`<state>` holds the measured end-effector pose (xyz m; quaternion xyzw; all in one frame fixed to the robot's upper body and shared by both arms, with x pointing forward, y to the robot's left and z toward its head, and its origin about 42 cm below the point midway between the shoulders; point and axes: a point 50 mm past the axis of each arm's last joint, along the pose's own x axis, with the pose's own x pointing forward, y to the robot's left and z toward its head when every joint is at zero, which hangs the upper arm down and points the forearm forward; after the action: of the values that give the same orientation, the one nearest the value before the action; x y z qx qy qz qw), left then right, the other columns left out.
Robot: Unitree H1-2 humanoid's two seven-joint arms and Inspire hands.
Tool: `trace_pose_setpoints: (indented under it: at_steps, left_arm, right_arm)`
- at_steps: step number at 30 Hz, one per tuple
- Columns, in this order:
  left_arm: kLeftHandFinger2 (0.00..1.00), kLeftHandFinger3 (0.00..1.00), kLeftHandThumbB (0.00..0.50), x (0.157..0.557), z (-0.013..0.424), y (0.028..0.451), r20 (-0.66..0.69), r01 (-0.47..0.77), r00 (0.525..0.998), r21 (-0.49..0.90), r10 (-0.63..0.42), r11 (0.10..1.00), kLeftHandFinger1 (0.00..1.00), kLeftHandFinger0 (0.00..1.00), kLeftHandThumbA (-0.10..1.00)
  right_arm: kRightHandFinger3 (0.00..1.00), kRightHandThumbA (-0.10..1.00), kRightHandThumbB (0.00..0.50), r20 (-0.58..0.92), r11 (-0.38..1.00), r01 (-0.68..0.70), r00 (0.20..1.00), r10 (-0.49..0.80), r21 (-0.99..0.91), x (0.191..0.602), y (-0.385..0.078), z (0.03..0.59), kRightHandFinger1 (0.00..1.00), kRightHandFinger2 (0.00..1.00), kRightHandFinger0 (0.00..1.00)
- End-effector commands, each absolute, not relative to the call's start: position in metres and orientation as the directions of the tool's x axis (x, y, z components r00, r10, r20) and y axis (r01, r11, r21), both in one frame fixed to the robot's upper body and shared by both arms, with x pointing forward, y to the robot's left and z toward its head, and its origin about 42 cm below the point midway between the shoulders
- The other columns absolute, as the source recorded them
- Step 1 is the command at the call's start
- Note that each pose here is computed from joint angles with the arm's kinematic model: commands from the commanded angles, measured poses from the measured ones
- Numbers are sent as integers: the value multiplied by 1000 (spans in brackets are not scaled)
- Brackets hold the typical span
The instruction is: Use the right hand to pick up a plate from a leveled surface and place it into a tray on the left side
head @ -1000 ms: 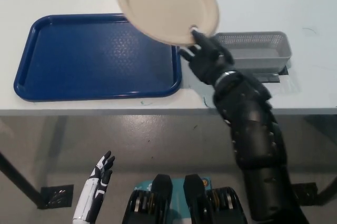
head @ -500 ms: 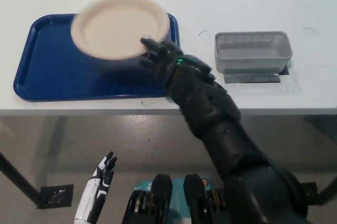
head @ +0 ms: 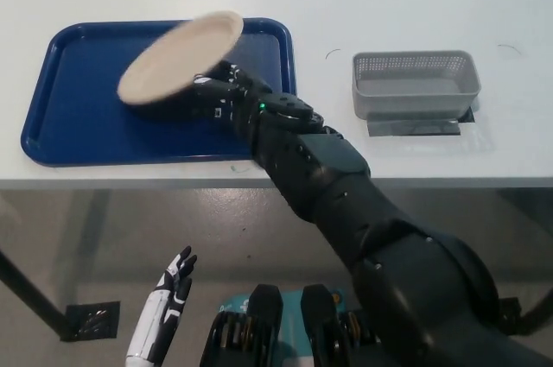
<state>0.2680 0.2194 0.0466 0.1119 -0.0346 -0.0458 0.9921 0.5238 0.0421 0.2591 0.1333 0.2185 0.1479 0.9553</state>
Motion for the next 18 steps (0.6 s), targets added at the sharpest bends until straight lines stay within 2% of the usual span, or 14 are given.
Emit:
trace_pose_setpoints:
  at_steps: [1, 3, 5, 8, 9, 14, 15, 18]
  left_arm:
    - [1000, 1000, 200, 275, 59, 221, 101, 97, 987, 250, -126, 963, 1000, 1000, 1000]
    - [1000, 1000, 202, 274, 58, 220, 99, 100, 987, 244, -127, 965, 1000, 1000, 1000]
    - [1000, 1000, 204, 273, 58, 220, 94, 100, 987, 245, -127, 964, 1000, 1000, 1000]
    - [1000, 1000, 207, 273, 58, 220, 92, 102, 987, 246, -128, 964, 1000, 1000, 1000]
    - [1000, 1000, 202, 273, 57, 219, 93, 102, 987, 247, -129, 964, 1000, 1000, 1000]
    - [1000, 1000, 187, 274, 57, 217, 98, 111, 986, 244, -138, 964, 1000, 1000, 1000]
    - [1000, 1000, 186, 274, 57, 218, 99, 113, 985, 245, -141, 963, 1000, 1000, 1000]
    - [1000, 1000, 183, 276, 59, 220, 98, 117, 984, 260, -146, 959, 1000, 1000, 1000]
  right_arm:
    - [1000, 1000, 421, -189, 863, -457, 848, 495, 214, 531, 62, 322, 1000, 1000, 1000]
    - [1000, 984, 415, -175, 854, -472, 842, 510, 219, 534, 57, 324, 1000, 1000, 1000]
    - [1000, 951, 455, -166, 851, -480, 841, 515, 213, 534, 57, 324, 1000, 1000, 1000]
    - [1000, 933, 462, -159, 851, -485, 841, 517, 205, 535, 56, 325, 1000, 1000, 1000]
    - [1000, 913, 482, -158, 852, -487, 842, 517, 192, 535, 54, 325, 1000, 1000, 1000]
    - [1000, 890, 461, -144, 840, -515, 831, 538, 171, 534, 39, 323, 1000, 1000, 1000]
    - [1000, 904, 424, -158, 827, -550, 812, 562, 119, 532, 26, 324, 1000, 1000, 1000]
    - [1000, 899, 445, -178, 801, -596, 783, 596, 55, 525, 1, 326, 1000, 1000, 1000]
